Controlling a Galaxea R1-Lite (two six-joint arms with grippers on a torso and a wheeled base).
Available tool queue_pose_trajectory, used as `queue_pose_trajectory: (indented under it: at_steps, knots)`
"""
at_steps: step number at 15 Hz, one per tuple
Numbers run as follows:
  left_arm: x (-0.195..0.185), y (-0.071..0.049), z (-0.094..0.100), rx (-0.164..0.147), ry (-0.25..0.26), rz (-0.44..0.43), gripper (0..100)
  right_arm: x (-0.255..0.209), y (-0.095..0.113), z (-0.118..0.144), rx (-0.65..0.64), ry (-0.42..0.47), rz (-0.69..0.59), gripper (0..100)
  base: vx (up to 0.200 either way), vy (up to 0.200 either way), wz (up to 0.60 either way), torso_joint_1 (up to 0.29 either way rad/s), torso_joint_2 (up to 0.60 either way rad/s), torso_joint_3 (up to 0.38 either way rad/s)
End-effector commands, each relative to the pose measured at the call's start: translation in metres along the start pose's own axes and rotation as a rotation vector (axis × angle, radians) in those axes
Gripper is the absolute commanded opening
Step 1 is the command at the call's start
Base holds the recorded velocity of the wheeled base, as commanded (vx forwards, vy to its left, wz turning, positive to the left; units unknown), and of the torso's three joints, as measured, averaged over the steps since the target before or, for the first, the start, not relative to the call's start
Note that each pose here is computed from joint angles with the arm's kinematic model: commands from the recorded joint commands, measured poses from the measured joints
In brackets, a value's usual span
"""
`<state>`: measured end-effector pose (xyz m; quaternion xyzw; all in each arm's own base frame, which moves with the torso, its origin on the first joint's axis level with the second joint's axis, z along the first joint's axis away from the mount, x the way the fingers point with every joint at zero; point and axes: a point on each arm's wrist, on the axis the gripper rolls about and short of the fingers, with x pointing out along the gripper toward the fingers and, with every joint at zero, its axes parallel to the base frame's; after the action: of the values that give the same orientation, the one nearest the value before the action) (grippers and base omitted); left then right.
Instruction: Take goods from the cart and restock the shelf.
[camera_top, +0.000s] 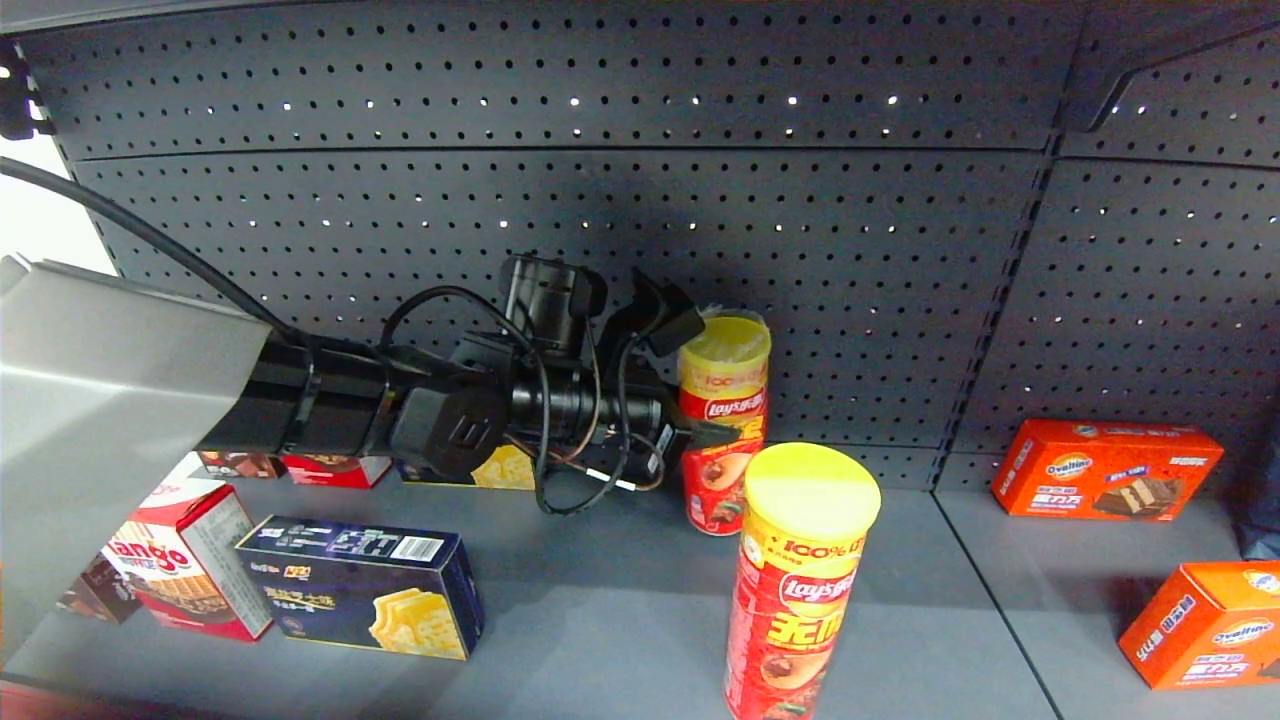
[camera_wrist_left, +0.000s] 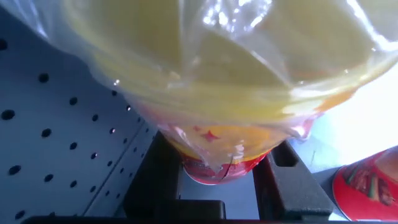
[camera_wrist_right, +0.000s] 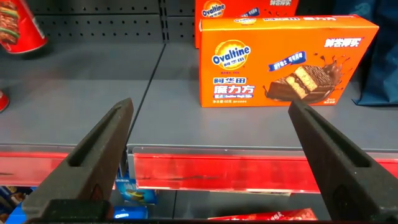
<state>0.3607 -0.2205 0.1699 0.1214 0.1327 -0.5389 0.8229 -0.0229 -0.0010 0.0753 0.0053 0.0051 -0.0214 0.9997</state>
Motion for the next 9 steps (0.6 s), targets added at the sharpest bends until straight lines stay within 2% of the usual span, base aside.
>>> queue_pose_trajectory:
  at_steps: [1,9]
  knots:
    - [0.003,0.001,-0.003,-0.004,0.007,-0.003,0,0.0,0.0,0.0,0.0,0.002,0.0,100,0.0,0.0,0.0,0.0,0.0,0.0]
    - [0.015,-0.001,-0.012,-0.012,0.027,-0.021,0,0.0,0.0,0.0,0.0,0.002,0.0,100,0.0,0.0,0.0,0.0,0.0,0.0]
